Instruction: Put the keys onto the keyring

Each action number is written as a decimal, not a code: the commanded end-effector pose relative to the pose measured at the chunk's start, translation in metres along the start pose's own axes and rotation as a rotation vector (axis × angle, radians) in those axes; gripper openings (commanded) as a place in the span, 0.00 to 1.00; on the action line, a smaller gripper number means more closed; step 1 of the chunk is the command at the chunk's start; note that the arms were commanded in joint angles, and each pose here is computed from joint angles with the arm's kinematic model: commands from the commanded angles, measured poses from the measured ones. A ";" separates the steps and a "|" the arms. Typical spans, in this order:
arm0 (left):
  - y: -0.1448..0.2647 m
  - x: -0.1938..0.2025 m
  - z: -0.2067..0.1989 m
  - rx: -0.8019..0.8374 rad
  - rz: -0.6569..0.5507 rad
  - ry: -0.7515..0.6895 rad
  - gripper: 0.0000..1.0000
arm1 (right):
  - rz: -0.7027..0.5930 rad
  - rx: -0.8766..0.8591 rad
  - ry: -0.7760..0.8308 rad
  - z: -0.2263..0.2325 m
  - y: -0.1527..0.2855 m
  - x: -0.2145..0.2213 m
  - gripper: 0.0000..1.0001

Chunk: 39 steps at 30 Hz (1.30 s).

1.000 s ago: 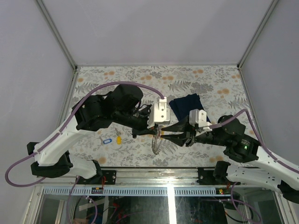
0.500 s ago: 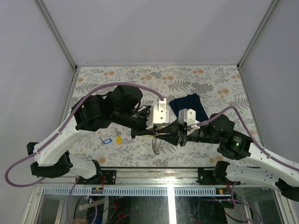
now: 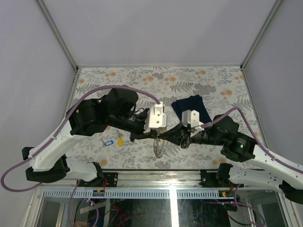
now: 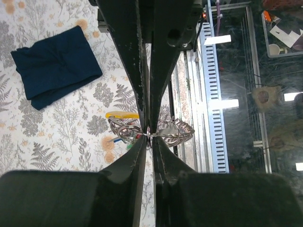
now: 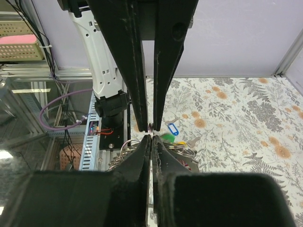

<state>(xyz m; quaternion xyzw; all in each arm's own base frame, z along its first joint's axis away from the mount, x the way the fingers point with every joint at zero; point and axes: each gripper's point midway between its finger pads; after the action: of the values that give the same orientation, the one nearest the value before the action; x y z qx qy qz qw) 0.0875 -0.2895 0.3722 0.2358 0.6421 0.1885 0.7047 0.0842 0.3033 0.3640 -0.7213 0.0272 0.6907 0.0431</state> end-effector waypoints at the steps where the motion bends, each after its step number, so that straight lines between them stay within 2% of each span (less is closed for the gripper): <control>1: 0.014 -0.027 -0.009 -0.005 -0.173 -0.097 0.15 | -0.114 -0.017 0.046 0.006 0.010 -0.044 0.00; 4: 0.018 -0.032 -0.012 -0.025 -0.267 -0.145 0.25 | -0.163 -0.051 0.066 0.015 0.018 -0.058 0.00; 8: 0.027 -0.047 -0.020 -0.041 -0.433 -0.207 0.32 | -0.234 -0.099 0.086 0.027 0.028 -0.076 0.00; 15: 0.040 -0.072 -0.025 -0.088 -0.688 -0.265 0.34 | -0.342 -0.147 0.111 0.040 0.040 -0.097 0.00; 19: 0.042 -0.076 -0.025 -0.109 -0.782 -0.252 0.34 | -0.357 -0.135 0.104 0.038 0.039 -0.099 0.00; 26: 0.036 -0.064 -0.004 -0.215 -0.778 -0.117 0.36 | -0.299 -0.010 0.068 0.016 0.038 -0.084 0.00; 31: 0.028 -0.032 0.033 -0.396 -0.675 0.083 0.39 | -0.169 0.161 0.031 -0.014 0.039 -0.051 0.00; 35: 0.026 -0.001 0.065 -0.526 -0.632 0.210 0.52 | -0.043 0.245 0.012 -0.029 0.041 -0.016 0.00; 39: 0.036 0.044 0.111 -0.641 -0.613 0.364 0.59 | 0.106 0.291 -0.023 -0.036 0.045 0.023 0.00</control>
<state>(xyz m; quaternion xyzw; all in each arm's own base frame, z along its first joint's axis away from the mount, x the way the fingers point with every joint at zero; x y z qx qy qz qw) 0.1576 -0.2728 0.3772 -0.1540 0.6810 0.1484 0.7003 0.0989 0.2638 0.3695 -0.7098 0.0862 0.6896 0.1152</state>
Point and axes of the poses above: each gripper's point midway between its finger pads, its own y axis back along the fingers, its own z axis along the line the jaws close on, x = y × z, and after that the axes turned 1 degree about -y, right-handed
